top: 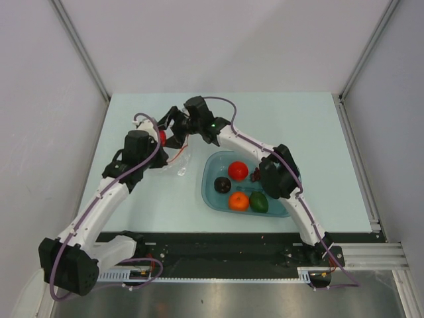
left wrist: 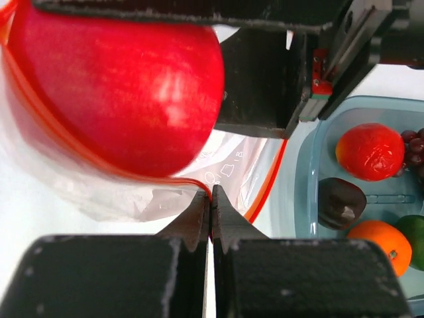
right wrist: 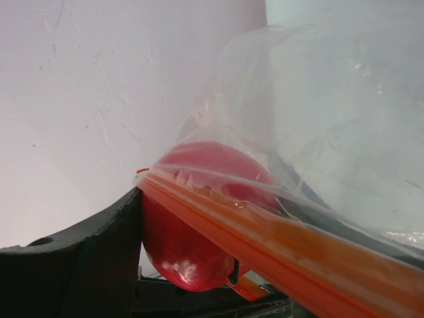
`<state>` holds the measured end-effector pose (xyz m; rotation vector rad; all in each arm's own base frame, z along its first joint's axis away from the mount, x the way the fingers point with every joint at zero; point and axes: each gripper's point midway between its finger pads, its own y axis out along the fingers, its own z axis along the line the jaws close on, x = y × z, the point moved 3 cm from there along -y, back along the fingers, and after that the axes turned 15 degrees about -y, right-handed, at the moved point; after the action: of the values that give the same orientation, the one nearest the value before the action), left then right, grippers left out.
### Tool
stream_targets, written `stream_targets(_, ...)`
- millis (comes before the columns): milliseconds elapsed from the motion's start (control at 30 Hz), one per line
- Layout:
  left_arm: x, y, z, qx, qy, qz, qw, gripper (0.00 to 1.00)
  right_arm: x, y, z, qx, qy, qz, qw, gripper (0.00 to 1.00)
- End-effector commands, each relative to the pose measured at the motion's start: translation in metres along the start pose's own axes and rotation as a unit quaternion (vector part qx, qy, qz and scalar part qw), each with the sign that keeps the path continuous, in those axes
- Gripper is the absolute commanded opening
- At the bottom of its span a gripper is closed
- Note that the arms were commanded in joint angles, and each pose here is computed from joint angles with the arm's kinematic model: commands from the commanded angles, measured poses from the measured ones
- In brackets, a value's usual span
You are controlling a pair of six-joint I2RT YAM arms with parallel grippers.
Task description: Open the zip-top bag and remove the fake food
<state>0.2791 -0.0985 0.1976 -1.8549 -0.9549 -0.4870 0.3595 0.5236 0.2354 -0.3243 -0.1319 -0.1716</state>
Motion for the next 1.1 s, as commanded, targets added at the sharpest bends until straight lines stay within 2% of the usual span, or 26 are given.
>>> stream_targets(0, -0.015, 0.003, 0.001, 0.016, 0.004, 0.061, 0.998, 0.00, 0.005, -0.020, 0.045, 0.037, -0.024, 0.003, 0.999, 0.00)
stream_targets(67, -0.010, 0.004, 0.011, 0.052, -0.006, 0.050, 0.997, 0.00, -0.005, -0.028, 0.026, -0.020, -0.029, 0.029, 0.999, 0.00)
stream_targets(100, -0.008, 0.005, 0.013, 0.060, -0.012, 0.047, 0.997, 0.00, -0.006, -0.033, 0.020, -0.031, -0.067, 0.037, 0.997, 0.00)
stream_targets(233, 0.005, 0.004, 0.026, 0.105, -0.027, 0.025, 0.994, 0.00, -0.021, -0.054, -0.018, -0.107, -0.113, 0.085, 0.984, 0.00)
stream_targets(433, 0.018, 0.005, 0.038, 0.127, -0.041, -0.001, 0.991, 0.00, -0.018, -0.080, -0.025, -0.141, -0.212, 0.103, 0.962, 0.00)
stream_targets(567, 0.031, 0.009, 0.046, 0.150, -0.041, -0.012, 0.988, 0.00, -0.016, -0.096, -0.001, -0.110, -0.275, 0.096, 0.950, 0.00)
stream_targets(667, 0.044, 0.014, 0.052, 0.171, -0.040, -0.022, 0.984, 0.00, -0.012, -0.110, 0.025, -0.074, -0.305, 0.083, 0.946, 0.10)
stream_targets(800, 0.066, 0.018, 0.054, 0.189, -0.036, -0.039, 0.981, 0.00, -0.012, -0.128, 0.041, -0.022, -0.290, 0.083, 0.953, 0.09)
stream_targets(867, 0.077, 0.021, 0.050, 0.185, -0.031, -0.043, 0.981, 0.00, -0.014, -0.134, 0.064, 0.051, -0.290, 0.082, 0.952, 0.09)
stream_targets(900, 0.081, 0.021, 0.048, 0.182, -0.029, -0.046, 0.982, 0.01, -0.015, -0.140, 0.062, 0.056, -0.255, 0.083, 0.962, 0.06)
stream_targets(1000, 0.092, 0.025, 0.044, 0.175, -0.033, -0.052, 0.983, 0.00, -0.017, -0.144, 0.058, 0.050, -0.263, 0.084, 0.960, 0.05)
stream_targets(1067, 0.102, 0.025, 0.038, 0.167, -0.034, -0.060, 0.984, 0.00, -0.023, -0.142, 0.043, 0.040, -0.255, 0.112, 0.960, 0.05)
